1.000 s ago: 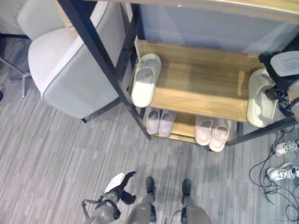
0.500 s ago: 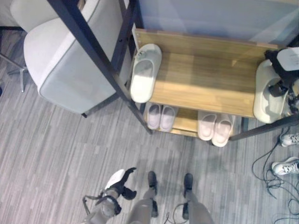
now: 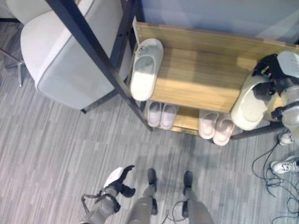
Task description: Arrange the slippers neatly on the shoe rack.
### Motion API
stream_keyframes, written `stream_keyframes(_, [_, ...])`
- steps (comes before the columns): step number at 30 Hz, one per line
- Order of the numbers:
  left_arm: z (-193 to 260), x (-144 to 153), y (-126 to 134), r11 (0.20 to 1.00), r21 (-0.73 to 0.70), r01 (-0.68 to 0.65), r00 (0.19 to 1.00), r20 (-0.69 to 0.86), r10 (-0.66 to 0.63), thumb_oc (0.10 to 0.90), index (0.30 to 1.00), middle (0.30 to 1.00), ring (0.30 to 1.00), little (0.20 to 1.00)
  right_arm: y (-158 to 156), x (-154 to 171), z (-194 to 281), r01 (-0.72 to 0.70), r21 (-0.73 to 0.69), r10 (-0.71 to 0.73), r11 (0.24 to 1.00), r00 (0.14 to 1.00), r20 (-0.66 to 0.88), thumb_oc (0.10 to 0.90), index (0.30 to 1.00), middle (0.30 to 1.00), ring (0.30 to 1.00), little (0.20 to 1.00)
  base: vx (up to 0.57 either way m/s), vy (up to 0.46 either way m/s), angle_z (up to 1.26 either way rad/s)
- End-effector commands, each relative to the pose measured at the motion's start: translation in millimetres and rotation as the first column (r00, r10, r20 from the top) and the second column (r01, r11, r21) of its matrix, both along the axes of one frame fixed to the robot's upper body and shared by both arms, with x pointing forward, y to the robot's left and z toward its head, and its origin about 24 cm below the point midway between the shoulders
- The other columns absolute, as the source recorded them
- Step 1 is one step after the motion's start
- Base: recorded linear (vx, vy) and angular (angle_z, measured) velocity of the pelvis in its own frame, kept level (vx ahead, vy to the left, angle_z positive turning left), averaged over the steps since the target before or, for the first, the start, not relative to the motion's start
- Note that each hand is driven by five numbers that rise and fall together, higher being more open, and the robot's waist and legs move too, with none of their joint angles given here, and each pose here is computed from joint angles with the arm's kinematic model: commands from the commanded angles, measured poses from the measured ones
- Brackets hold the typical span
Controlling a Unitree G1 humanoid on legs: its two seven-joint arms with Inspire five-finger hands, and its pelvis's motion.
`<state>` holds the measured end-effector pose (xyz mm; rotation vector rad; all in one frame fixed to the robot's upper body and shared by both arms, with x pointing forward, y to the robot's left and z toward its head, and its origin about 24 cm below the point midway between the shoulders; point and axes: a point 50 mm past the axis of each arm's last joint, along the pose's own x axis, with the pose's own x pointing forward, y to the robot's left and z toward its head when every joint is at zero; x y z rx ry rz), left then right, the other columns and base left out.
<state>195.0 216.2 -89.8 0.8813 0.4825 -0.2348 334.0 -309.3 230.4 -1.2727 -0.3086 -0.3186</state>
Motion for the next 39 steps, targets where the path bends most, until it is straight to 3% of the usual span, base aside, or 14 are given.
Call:
stream_keyframes(1, [1.0, -1.4, 2.4, 1.0, -0.006, 0.001, 1.0, 0.021, -0.001, 0.8, 0.9, 0.9, 0.9, 0.9, 17.6, -10.6, 57.7, -0.124, 0.056, 0.101, 0.991, 0.947, 0.305, 0.4, 0.3, 0.3, 0.3, 0.3, 0.0, 0.0, 0.0])
stream_keyframes(6, [2.8, 2.8, 5.5, 1.0, 0.022, -0.002, 0.999, 0.038, 0.001, 0.8, 0.9, 0.9, 0.9, 0.9, 69.8, -9.7, 83.4, -0.275, -0.028, 0.258, 0.961, 0.857, 0.446, 0.4, 0.3, 0.3, 0.3, 0.3, 0.0, 0.009, 0.02])
stream_keyframes(8, [2.9, 3.0, 5.5, 1.0, 0.021, -0.004, 0.999, 0.039, 0.004, 0.8, 0.9, 0.9, 0.9, 0.9, 70.9, -9.1, 83.9, -0.276, -0.029, 0.26, 0.961, 0.856, 0.447, 0.4, 0.3, 0.3, 0.3, 0.3, 0.0, 0.006, 0.07])
stream_keyframes(10, [5.5, 6.1, 8.9, 0.999, 0.045, -0.003, 0.998, 0.062, 0.0, 0.8, 0.9, 0.9, 0.9, 0.9, 101.7, -6.6, 114.9, -0.27, -0.166, 0.317, 0.948, 0.791, 0.523, 0.4, 0.3, 0.3, 0.3, 0.3, 0.01, 0.014, 0.11])
stream_keyframes(12, [6.8, 8.6, 8.4, 0.999, 0.048, 0.0, 0.997, 0.072, -0.003, 0.8, 0.9, 0.9, 0.9, 0.9, 106.6, -1.7, 123.5, -0.25, -0.183, 0.309, 0.951, 0.786, 0.535, 0.4, 0.3, 0.3, 0.3, 0.3, 0.0, 0.01, 0.08])
stream_keyframes(18, [6.8, 10.9, 10.2, 0.998, 0.063, -0.012, 0.997, 0.083, 0.006, 0.8, 0.9, 0.9, 0.9, 0.9, 111.9, 7.1, 139.2, -0.201, -0.21, 0.285, 0.957, 0.788, 0.546, 0.4, 0.3, 0.3, 0.3, 0.3, 0.02, 0.004, 0.17])
stream_keyframes(34, [9.0, 22.8, 3.4, 0.998, 0.051, -0.033, 0.993, 0.111, 0.027, 0.8, 0.9, 0.9, 0.9, 0.9, 94.9, 25.9, 144.2, -0.157, -0.029, 0.147, 0.987, 0.826, 0.544, 0.4, 0.3, 0.3, 0.3, 0.3, 0.02, 0.008, 0.09])
stream_keyframes(35, [8.8, 23.3, 2.7, 0.998, 0.051, -0.031, 0.994, 0.109, 0.025, 0.8, 0.9, 0.9, 0.9, 0.9, 94.7, 26.8, 146.5, -0.137, -0.044, 0.139, 0.99, 0.831, 0.539, 0.8, 0.9, 0.9, 0.9, 0.9, 0.0, 0.0, 0.0])
stream_keyframes(39, [6.2, 22.5, 0.9, 0.998, 0.051, -0.032, 0.995, 0.091, 0.027, 0.8, 0.9, 0.9, 0.9, 0.9, 94.2, 30.2, 141.5, -0.151, -0.01, 0.134, 0.989, 0.847, 0.514, 0.8, 0.9, 0.9, 0.9, 0.9, -0.02, 0.023, 0.0])
